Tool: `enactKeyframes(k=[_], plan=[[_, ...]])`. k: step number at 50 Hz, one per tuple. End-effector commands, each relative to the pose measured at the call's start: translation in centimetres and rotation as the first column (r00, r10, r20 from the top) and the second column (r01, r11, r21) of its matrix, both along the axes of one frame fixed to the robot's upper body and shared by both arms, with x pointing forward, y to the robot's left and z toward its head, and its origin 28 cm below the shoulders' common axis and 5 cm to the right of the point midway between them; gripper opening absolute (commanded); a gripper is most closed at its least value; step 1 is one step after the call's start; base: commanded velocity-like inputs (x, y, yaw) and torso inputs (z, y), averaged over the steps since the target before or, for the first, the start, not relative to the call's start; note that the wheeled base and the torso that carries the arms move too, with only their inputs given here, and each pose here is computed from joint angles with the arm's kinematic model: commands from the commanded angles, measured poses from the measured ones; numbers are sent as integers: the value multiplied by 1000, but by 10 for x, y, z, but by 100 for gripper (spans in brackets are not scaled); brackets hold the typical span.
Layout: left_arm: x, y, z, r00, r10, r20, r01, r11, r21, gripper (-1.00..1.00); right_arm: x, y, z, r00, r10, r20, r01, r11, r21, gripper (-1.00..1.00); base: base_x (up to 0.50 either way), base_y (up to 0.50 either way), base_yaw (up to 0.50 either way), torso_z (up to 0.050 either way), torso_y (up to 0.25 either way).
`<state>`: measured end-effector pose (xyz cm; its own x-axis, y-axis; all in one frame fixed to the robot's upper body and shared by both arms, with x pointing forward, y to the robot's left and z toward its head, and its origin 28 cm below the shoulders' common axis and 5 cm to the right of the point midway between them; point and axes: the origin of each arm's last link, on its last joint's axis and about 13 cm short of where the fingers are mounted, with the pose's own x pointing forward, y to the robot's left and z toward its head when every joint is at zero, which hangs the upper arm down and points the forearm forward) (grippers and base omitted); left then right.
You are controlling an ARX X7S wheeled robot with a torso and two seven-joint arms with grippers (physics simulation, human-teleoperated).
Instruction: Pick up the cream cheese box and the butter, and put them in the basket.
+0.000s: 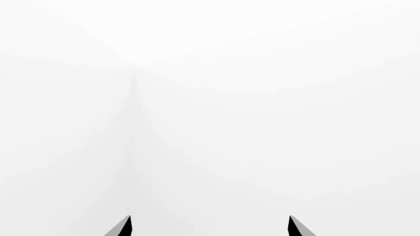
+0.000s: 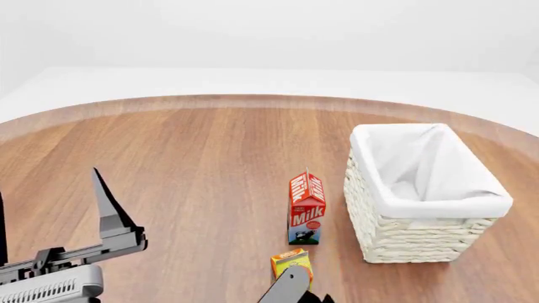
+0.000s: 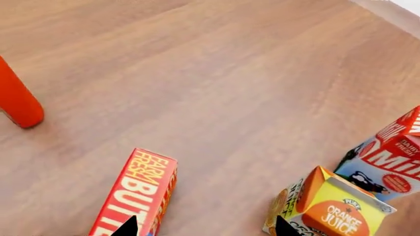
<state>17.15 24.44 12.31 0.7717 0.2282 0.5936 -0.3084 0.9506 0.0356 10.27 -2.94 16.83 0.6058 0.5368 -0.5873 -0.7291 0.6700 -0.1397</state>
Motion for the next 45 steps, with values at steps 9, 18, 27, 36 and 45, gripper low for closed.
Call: enactKeyframes(k=[9, 18, 27, 36, 45], plan=[[0, 0, 1, 1000, 1, 3, -1, 1000, -3, 100, -11, 20, -11, 997, 34, -67, -33, 999, 24, 100, 0, 0, 0, 0, 0], [0, 2, 2, 1000, 3, 6, -3, 1000, -8, 100, -14, 27, -11, 996, 35, -84, -31, 998, 46, 100, 0, 0, 0, 0, 0], [0, 3, 1, 1000, 3, 5, -3, 1000, -13, 100, -16, 38, -12, 994, 35, -104, -26, 996, 83, 100, 0, 0, 0, 0, 0], [0, 3, 1, 1000, 6, 5, -6, 1000, -16, 100, -9, 42, -18, 991, -30, -127, 43, 994, 97, 100, 0, 0, 0, 0, 0], [-1, 4, 1, 1000, 7, 5, -7, 1000, -16, 100, -4, 48, -19, 982, -80, -169, 107, 982, 156, 100, 0, 0, 0, 0, 0]])
